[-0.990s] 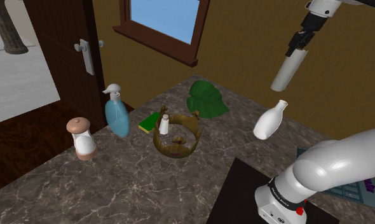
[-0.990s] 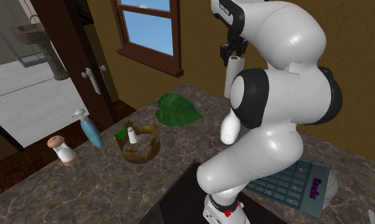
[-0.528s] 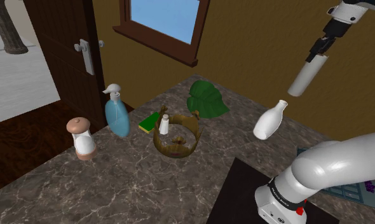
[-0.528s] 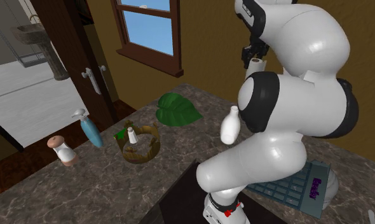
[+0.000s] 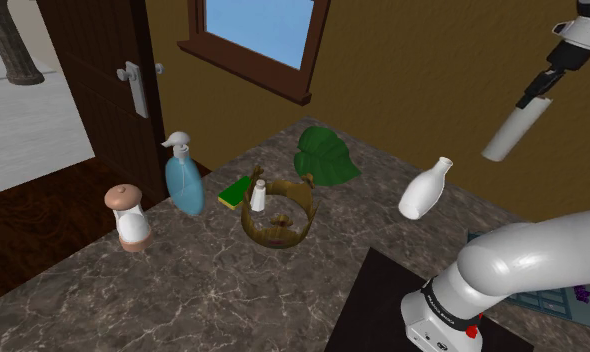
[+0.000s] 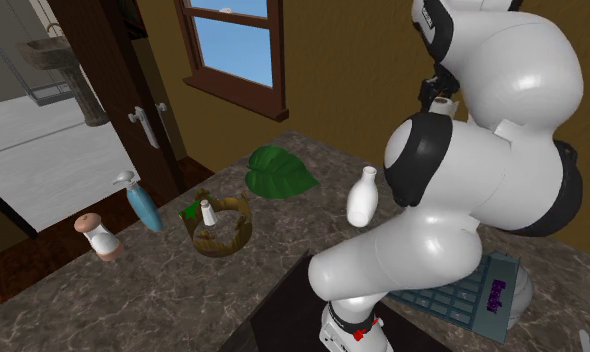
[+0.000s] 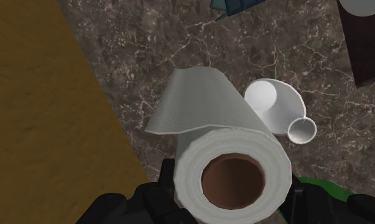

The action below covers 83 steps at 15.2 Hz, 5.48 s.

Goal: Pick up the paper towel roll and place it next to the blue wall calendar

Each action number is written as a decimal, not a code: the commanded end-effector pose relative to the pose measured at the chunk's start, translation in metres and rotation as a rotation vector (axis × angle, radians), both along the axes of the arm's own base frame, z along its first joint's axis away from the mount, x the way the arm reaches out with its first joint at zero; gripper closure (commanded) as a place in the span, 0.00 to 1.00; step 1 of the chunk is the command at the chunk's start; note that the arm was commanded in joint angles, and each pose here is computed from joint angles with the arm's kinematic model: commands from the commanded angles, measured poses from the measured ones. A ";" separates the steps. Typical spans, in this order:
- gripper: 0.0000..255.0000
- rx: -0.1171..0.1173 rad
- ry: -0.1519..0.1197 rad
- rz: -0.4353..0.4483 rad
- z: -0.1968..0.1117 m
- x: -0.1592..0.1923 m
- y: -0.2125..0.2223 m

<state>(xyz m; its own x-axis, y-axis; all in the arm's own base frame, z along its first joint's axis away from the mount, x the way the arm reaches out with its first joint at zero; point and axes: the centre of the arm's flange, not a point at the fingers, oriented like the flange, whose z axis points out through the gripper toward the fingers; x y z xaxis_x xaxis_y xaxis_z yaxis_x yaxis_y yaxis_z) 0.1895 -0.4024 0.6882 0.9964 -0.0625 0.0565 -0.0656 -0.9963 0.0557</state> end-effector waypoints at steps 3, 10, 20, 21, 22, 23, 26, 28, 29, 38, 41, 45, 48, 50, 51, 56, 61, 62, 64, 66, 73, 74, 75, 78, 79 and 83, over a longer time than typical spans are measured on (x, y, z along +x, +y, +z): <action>1.00 0.000 0.000 0.002 0.002 -0.043 -0.030; 1.00 0.000 0.000 0.002 -0.003 -0.106 -0.078; 1.00 0.000 0.000 0.002 -0.056 -0.106 -0.078; 1.00 0.000 0.000 0.002 -0.061 -0.106 -0.078; 1.00 0.000 0.000 0.002 -0.066 -0.106 -0.078; 1.00 0.000 0.000 0.002 -0.072 -0.106 -0.078; 1.00 0.000 0.000 0.002 -0.088 -0.106 -0.078; 1.00 0.000 0.000 0.002 -0.098 -0.106 -0.078; 1.00 0.000 0.000 0.002 -0.103 -0.106 -0.078; 1.00 0.000 0.000 0.002 -0.151 -0.106 -0.078; 1.00 0.000 0.000 0.002 -0.167 -0.106 -0.078; 1.00 0.000 0.000 0.002 -0.188 -0.106 -0.078; 1.00 0.000 0.000 0.002 -0.204 -0.106 -0.078; 1.00 0.000 0.000 0.002 -0.214 -0.106 -0.078; 1.00 0.000 0.000 0.002 -0.220 -0.106 -0.078; 1.00 0.000 0.000 0.002 -0.246 -0.106 -0.078; 1.00 0.000 0.000 0.002 -0.272 -0.106 -0.078; 1.00 0.000 0.000 0.002 -0.272 -0.106 -0.078; 1.00 0.000 0.000 0.002 -0.272 -0.106 -0.078; 1.00 0.000 0.000 0.002 -0.272 -0.106 -0.078; 0.00 0.000 0.001 0.002 -0.272 -0.106 -0.078; 0.00 0.000 0.001 0.002 -0.272 -0.106 -0.078; 0.00 0.000 0.001 0.002 -0.272 -0.106 -0.078; 0.00 0.000 0.000 0.002 -0.232 -0.108 -0.075; 0.00 0.000 0.000 0.002 -0.222 -0.108 -0.075; 0.00 0.000 0.001 0.002 -0.222 -0.108 -0.075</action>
<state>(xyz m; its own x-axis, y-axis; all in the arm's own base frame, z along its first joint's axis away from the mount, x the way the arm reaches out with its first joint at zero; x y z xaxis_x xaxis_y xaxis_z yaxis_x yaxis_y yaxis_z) 0.0813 -0.4776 0.4656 0.9966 -0.0604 0.0562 -0.0636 -0.9964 0.0560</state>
